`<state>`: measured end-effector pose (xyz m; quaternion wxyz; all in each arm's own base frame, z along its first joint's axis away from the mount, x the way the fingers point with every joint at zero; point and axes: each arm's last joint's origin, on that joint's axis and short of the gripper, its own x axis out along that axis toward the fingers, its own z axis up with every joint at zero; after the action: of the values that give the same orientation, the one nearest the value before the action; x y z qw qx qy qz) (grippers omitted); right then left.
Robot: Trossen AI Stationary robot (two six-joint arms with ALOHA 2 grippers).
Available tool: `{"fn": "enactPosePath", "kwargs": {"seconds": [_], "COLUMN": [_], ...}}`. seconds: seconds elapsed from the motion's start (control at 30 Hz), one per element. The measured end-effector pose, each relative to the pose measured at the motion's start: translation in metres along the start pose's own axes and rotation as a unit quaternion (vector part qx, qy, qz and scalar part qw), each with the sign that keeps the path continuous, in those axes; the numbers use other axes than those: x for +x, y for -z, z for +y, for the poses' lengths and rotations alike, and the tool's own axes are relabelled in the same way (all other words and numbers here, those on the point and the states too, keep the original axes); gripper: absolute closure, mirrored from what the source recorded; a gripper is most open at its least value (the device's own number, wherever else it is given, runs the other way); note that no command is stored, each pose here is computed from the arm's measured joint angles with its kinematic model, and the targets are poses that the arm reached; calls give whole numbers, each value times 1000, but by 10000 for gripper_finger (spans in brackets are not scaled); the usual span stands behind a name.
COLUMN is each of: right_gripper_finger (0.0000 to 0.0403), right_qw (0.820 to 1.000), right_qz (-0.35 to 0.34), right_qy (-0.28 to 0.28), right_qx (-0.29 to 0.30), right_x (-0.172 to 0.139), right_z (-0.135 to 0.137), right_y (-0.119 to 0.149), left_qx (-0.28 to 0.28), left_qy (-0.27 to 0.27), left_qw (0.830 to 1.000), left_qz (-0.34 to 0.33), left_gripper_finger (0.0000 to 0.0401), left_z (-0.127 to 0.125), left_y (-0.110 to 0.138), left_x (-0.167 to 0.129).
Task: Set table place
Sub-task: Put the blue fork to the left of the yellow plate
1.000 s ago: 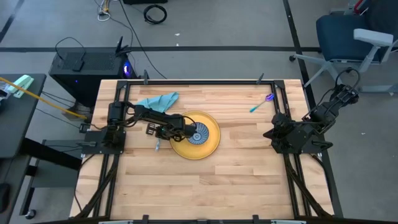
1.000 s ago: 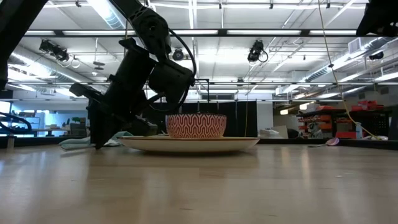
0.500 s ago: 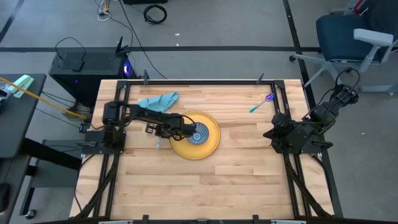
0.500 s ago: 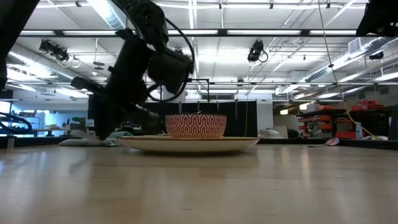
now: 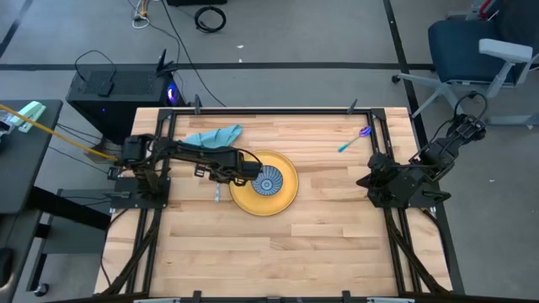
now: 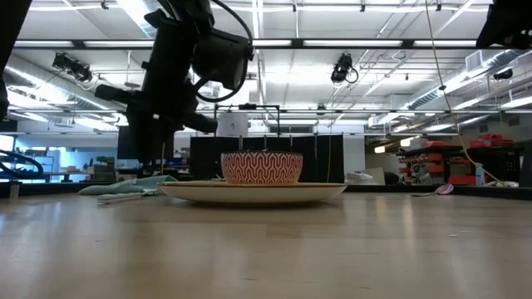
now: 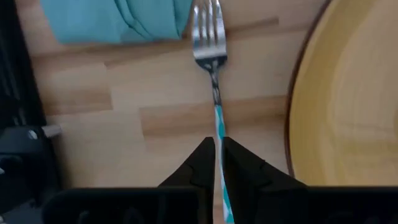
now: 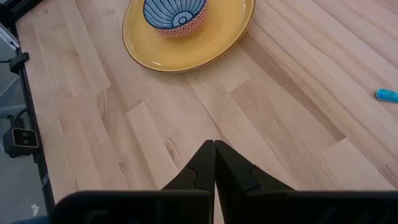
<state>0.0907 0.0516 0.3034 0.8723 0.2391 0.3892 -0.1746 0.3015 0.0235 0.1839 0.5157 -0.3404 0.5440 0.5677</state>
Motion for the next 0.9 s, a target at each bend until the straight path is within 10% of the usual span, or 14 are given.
{"fn": "enactPosePath", "kwargs": {"seconds": [0.9], "right_gripper_finger": [391], "right_qw": [1000], "right_qz": [0], "right_qy": [0], "right_qx": [-27], "right_x": [0], "right_z": [0], "right_y": [0], "left_qx": [9], "left_qy": [56], "left_qw": [986], "left_qz": [155], "left_gripper_finger": [218], "left_z": [1], "left_y": [17], "left_x": [35]}}
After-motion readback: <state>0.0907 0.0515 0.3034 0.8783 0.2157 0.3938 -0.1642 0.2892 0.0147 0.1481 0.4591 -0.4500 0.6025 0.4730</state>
